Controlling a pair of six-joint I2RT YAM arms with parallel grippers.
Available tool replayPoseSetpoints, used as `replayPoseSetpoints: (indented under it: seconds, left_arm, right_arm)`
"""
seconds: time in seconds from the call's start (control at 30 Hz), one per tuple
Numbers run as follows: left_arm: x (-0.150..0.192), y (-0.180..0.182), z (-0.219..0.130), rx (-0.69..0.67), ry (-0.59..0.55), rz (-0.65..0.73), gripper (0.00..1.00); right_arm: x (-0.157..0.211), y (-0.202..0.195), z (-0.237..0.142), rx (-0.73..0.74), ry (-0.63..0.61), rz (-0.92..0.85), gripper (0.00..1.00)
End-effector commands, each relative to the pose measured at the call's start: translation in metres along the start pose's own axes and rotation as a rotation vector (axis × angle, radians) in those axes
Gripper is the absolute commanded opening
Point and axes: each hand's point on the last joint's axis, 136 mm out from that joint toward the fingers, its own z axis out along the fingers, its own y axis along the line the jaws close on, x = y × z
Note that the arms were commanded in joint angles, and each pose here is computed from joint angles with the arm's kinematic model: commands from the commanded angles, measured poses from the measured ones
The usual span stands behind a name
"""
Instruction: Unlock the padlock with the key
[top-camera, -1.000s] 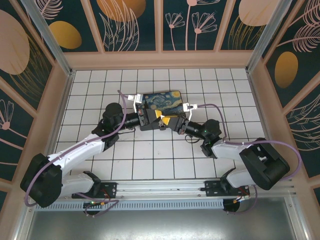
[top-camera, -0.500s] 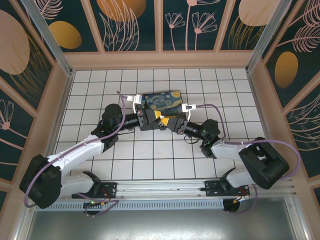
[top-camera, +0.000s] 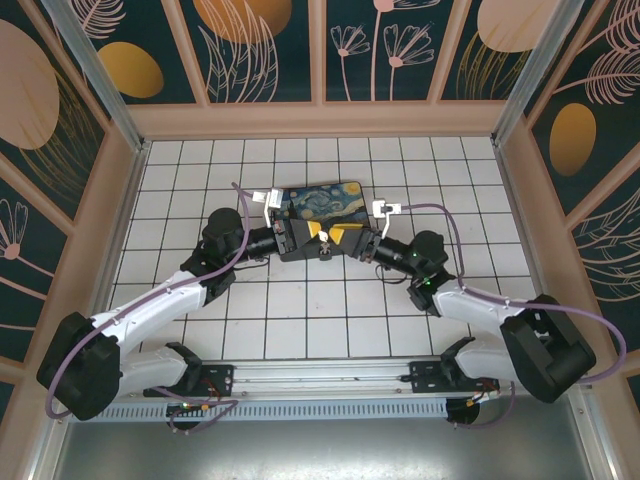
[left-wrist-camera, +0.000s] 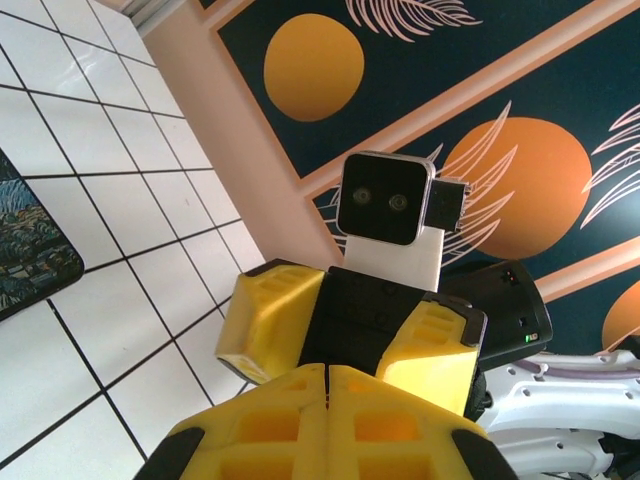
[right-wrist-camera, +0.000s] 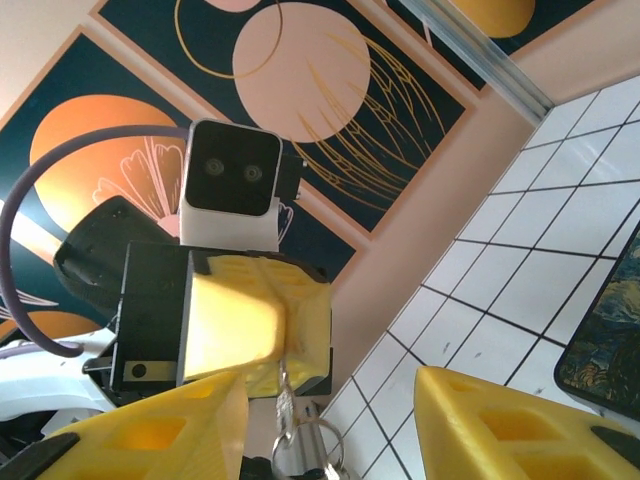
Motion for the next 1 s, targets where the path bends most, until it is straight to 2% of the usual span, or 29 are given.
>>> replayPoseSetpoints:
  seconds: [0.0, 0.23, 0.57, 0.73, 0.97]
  left_arm:
    - [-0.004, -0.020, 0.001, 0.065, 0.006, 0.034, 0.00]
    - [-0.005, -0.017, 0.001, 0.056, -0.009, 0.024, 0.00]
    - [-0.010, -0.018, 0.000, 0.068, -0.045, 0.020, 0.00]
    - [-0.010, -0.017, -0.001, 0.068, -0.048, 0.017, 0.00]
    - [-0.008, -0.014, -0.001, 0.058, -0.046, 0.013, 0.00]
  right_arm:
    - [-0.004, 0.009, 0.010, -0.043, -0.002, -0.048, 0.48]
    - [0.003, 0.021, 0.014, -0.126, 0.024, -0.036, 0.40]
    - [0.008, 0.027, 0.006, -0.166, 0.011, 0.009, 0.25]
    - [0.010, 0.030, 0.007, -0.192, 0.018, 0.021, 0.22]
    - [0.008, 0.036, 0.006, -0.233, 0.009, 0.038, 0.09]
